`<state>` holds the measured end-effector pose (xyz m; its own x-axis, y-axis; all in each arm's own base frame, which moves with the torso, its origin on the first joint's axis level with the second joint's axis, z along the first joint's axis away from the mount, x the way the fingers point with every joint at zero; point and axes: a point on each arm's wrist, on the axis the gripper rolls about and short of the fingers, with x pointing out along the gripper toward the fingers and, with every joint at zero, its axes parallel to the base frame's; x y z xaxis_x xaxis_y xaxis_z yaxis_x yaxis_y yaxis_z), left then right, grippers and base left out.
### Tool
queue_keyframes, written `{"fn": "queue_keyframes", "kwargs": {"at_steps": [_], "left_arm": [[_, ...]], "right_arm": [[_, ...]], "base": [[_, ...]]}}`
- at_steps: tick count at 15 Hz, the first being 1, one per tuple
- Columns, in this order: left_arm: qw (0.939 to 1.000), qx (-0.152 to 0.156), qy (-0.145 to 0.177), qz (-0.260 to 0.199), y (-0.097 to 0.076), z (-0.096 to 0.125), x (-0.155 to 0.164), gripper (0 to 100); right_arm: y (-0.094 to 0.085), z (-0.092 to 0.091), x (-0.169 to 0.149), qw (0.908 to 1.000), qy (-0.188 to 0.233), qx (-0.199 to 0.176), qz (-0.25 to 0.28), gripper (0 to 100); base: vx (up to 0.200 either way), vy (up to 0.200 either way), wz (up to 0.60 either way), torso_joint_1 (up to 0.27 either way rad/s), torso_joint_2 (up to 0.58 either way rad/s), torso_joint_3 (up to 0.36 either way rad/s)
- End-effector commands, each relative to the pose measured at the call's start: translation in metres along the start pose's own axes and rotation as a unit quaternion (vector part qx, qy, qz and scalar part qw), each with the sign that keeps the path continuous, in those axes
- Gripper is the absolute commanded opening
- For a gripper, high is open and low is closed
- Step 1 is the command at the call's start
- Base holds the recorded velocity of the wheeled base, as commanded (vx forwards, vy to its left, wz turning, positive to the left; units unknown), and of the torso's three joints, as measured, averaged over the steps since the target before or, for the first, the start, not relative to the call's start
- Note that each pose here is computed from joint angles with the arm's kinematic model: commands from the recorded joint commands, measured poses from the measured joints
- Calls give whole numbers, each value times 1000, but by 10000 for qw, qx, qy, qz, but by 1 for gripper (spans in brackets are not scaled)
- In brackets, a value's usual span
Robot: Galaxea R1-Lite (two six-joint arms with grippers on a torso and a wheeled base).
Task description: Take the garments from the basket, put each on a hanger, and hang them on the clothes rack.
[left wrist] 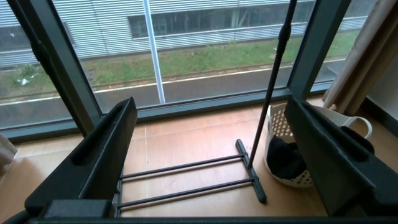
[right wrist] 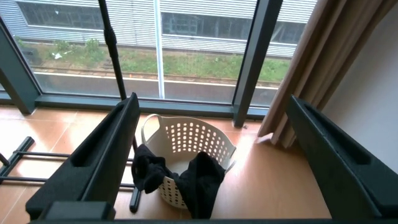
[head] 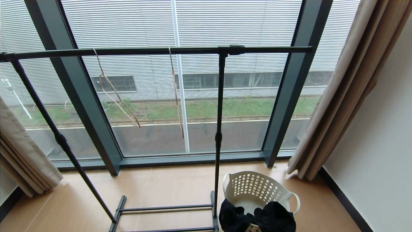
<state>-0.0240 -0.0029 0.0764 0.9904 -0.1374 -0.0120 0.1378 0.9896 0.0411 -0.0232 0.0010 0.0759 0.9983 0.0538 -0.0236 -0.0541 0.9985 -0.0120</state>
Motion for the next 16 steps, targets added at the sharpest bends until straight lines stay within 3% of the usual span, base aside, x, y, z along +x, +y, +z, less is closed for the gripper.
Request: {"fn": "queue_keyframes", "kwargs": {"at_steps": [1, 16], "left_arm": [[10000, 0, 8, -1, 0, 0, 0, 100], [10000, 0, 9, 14, 0, 0, 0, 100]], "right_arm": [[0, 0, 0, 10000, 5, -3, 7, 100], [0, 0, 0, 10000, 5, 12, 7, 100]], "base": [[0, 0, 0, -222, 569, 339], [0, 0, 0, -178, 510, 327]]}}
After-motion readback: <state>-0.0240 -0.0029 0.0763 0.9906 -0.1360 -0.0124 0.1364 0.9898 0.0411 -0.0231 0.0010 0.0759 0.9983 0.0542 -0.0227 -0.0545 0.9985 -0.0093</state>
